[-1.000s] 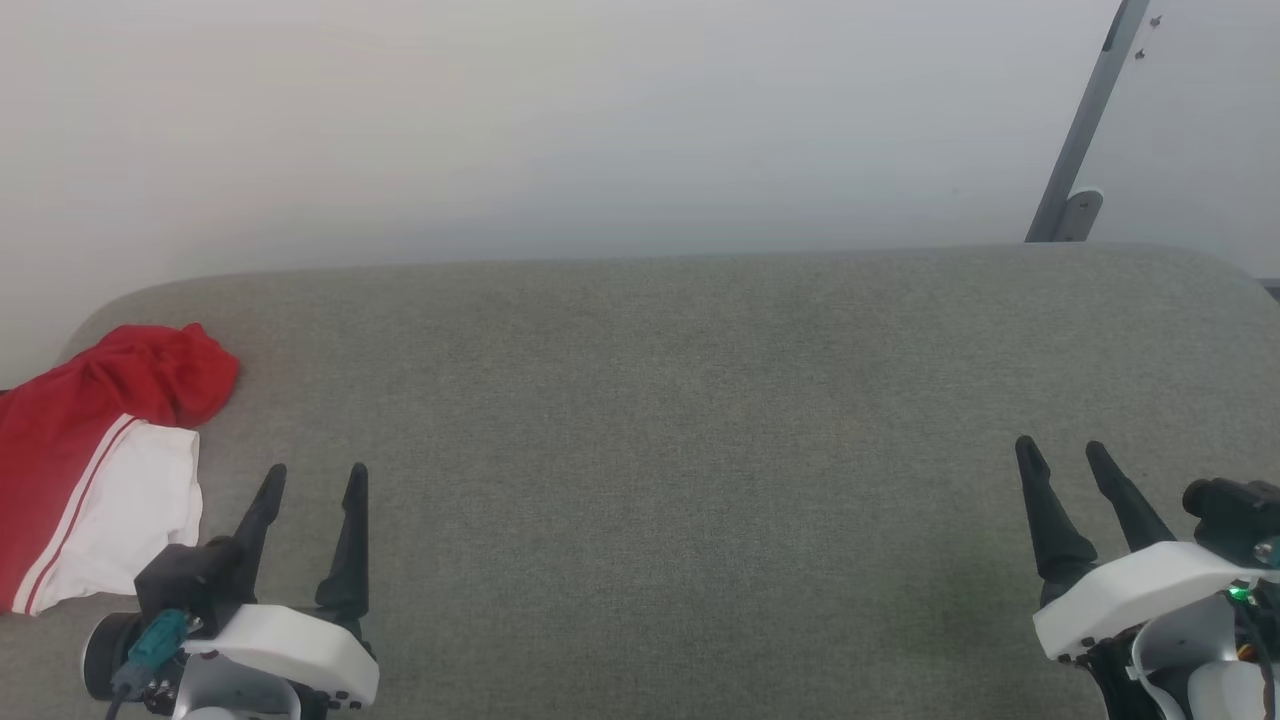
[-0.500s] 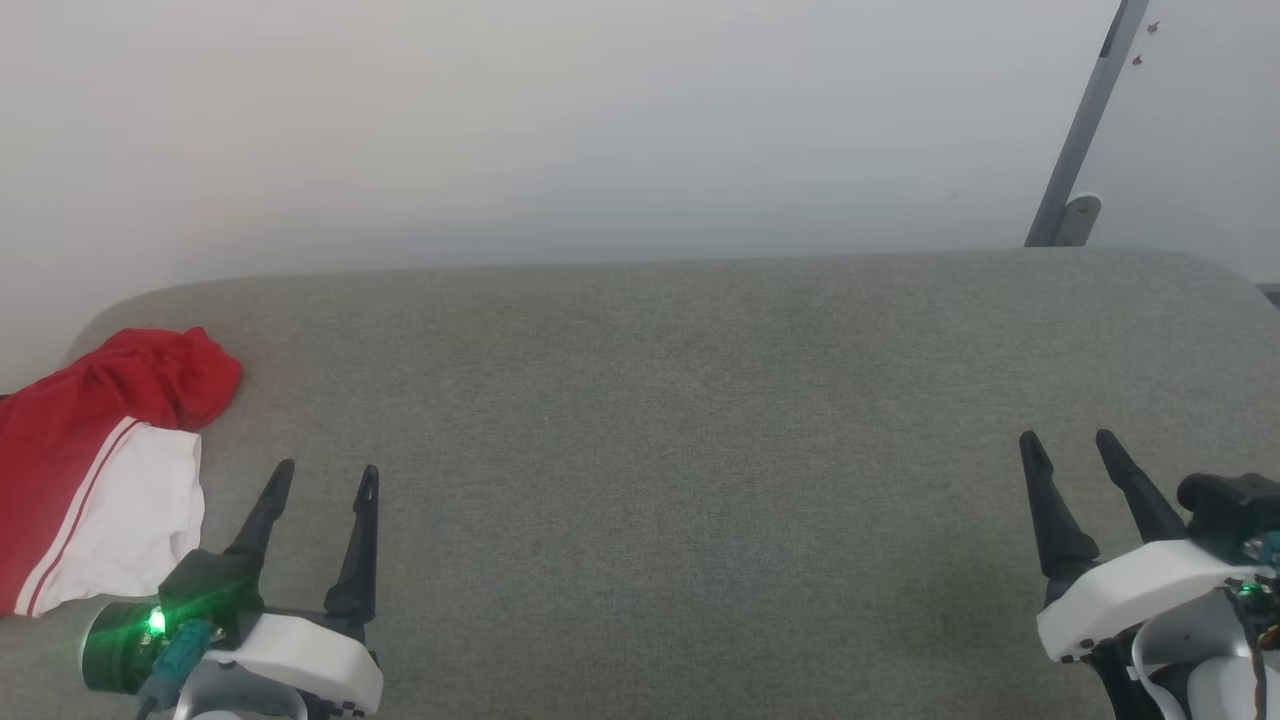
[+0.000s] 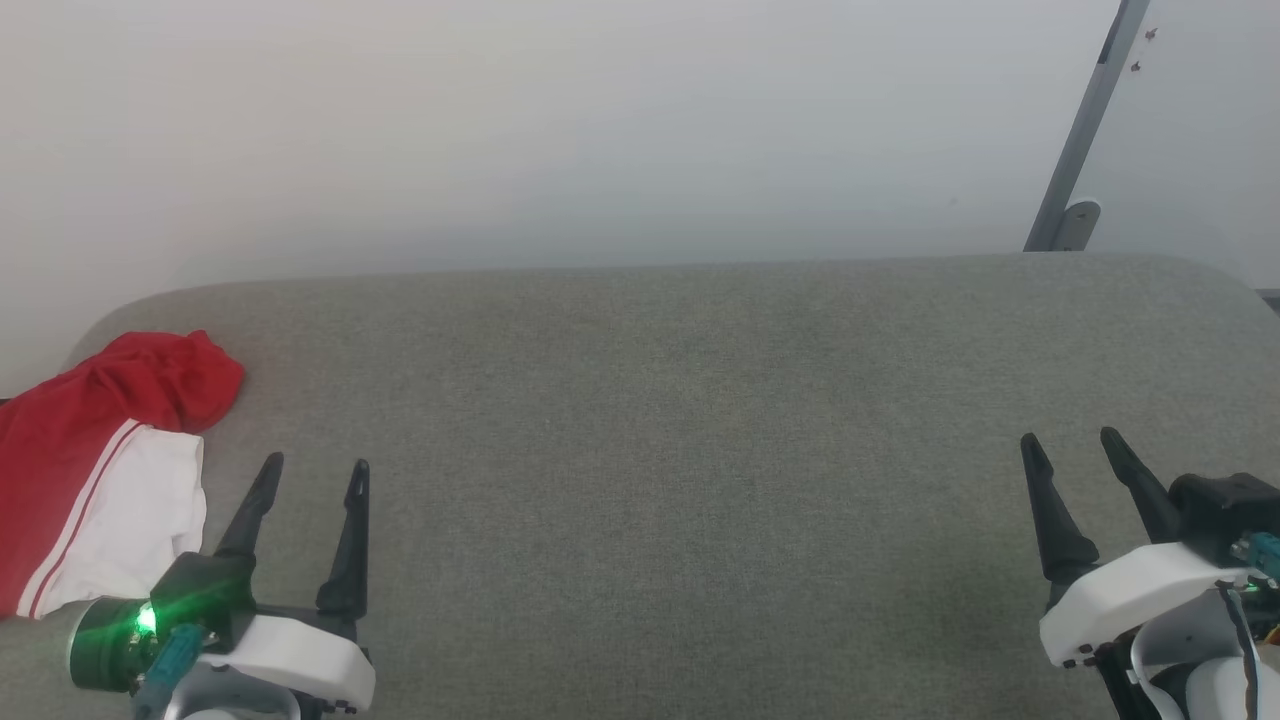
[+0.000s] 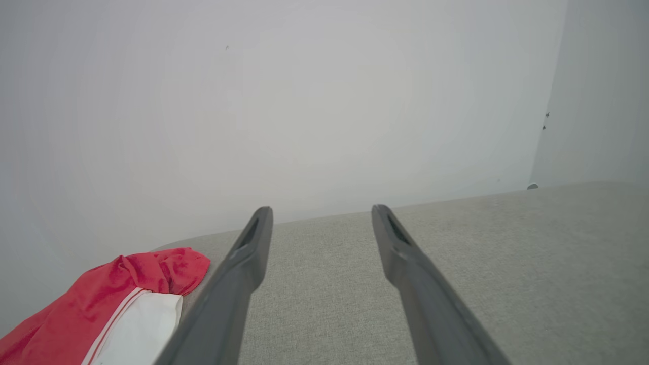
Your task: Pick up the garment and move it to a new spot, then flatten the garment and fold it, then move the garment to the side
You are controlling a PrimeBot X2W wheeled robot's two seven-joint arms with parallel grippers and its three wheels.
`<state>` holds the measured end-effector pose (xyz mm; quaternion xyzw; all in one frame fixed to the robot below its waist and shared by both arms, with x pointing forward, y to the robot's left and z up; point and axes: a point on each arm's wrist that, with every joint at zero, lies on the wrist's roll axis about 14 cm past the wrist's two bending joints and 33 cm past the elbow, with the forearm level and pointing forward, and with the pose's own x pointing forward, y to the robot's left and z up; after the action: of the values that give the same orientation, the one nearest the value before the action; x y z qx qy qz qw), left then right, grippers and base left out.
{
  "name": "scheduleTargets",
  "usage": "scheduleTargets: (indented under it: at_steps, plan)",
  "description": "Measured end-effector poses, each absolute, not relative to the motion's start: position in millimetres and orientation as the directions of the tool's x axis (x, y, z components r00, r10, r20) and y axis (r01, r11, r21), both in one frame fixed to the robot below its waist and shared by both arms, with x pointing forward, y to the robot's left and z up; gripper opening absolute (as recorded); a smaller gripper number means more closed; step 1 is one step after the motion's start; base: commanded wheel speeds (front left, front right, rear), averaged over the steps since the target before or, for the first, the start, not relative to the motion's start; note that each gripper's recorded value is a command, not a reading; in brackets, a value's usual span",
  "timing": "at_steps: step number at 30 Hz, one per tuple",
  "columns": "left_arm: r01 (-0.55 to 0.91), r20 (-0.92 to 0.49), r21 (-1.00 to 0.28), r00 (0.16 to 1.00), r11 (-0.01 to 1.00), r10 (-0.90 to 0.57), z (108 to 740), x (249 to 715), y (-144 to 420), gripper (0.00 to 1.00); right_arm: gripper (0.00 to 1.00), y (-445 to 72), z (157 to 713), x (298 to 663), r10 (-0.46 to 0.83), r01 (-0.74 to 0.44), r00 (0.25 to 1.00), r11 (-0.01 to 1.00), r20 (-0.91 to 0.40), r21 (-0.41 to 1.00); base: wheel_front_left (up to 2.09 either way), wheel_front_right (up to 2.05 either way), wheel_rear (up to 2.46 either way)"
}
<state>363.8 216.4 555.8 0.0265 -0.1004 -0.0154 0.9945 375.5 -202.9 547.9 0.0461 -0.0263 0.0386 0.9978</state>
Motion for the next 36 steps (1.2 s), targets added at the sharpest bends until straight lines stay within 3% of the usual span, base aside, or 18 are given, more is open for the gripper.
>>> scheduleTargets:
  at_steps: [15,24,36]
  plan:
    - [-0.049,0.172,-0.008,0.984,0.999,0.05,546,355,243,1.0,1.0,-187,551,381,0.129,-0.134,0.99,0.988,0.065,0.072,0.0,0.0,0.0]
    - [-0.226,0.175,-0.036,0.957,0.973,0.229,551,327,298,1.0,1.0,-135,556,397,0.277,-0.282,0.958,0.958,0.071,0.056,0.0,0.0,0.0]
    - [-0.43,0.167,-0.079,0.884,0.899,0.438,554,265,358,1.0,1.0,-43,563,407,0.501,-0.505,0.861,0.862,0.084,0.044,0.0,0.0,0.0]
